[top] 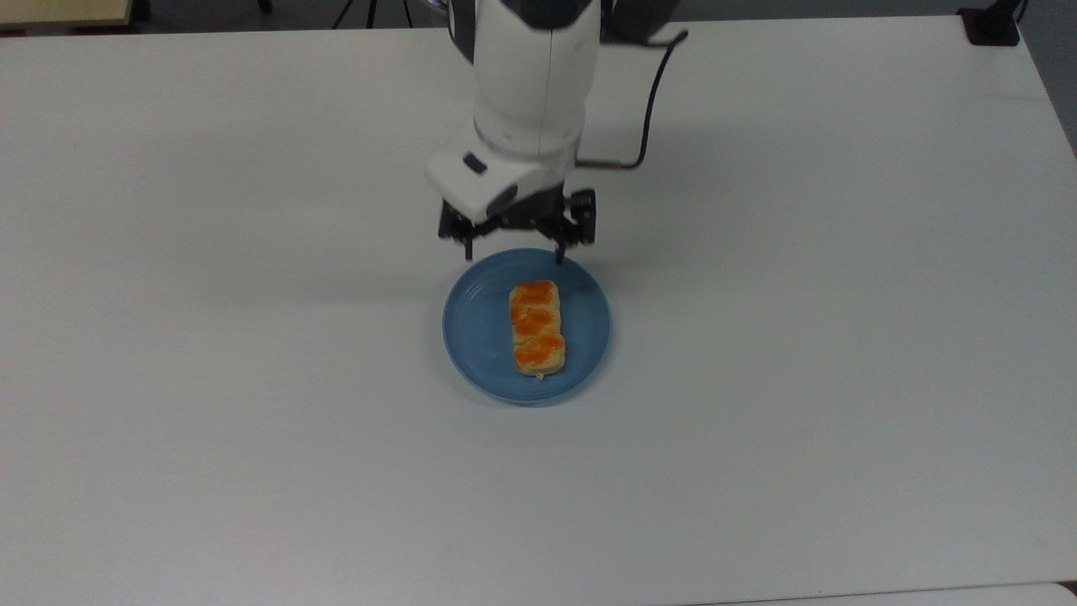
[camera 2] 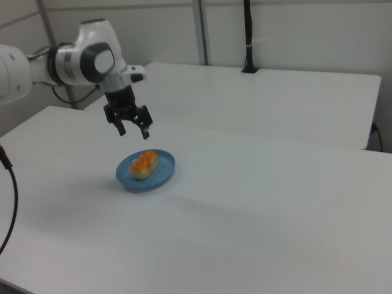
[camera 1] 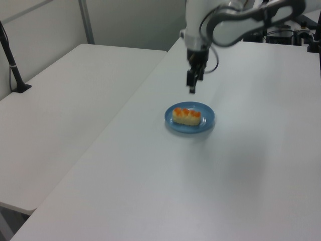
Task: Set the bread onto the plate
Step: 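Open the gripper to release the bread and raise it away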
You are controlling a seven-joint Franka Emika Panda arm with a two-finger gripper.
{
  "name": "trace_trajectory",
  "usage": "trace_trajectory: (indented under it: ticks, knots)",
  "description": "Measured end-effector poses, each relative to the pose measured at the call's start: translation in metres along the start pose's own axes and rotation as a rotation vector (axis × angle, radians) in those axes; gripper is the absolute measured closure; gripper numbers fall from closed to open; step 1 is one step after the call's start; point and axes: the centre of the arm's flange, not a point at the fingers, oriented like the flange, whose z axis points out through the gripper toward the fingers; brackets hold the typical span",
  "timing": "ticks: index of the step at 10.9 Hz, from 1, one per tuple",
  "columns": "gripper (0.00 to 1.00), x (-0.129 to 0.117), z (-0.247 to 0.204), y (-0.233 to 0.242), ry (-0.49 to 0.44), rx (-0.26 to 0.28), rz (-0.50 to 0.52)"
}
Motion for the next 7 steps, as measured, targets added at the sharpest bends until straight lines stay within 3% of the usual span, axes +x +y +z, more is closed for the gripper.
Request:
trace_trajectory:
  ticks: [4, 7]
  knots:
    - [0.00, -0.050, -0.103, 0.056, -0.056, -0.016, 0.070]
    - [0.00, -0.080, -0.148, 0.091, -0.055, -0.010, 0.110]
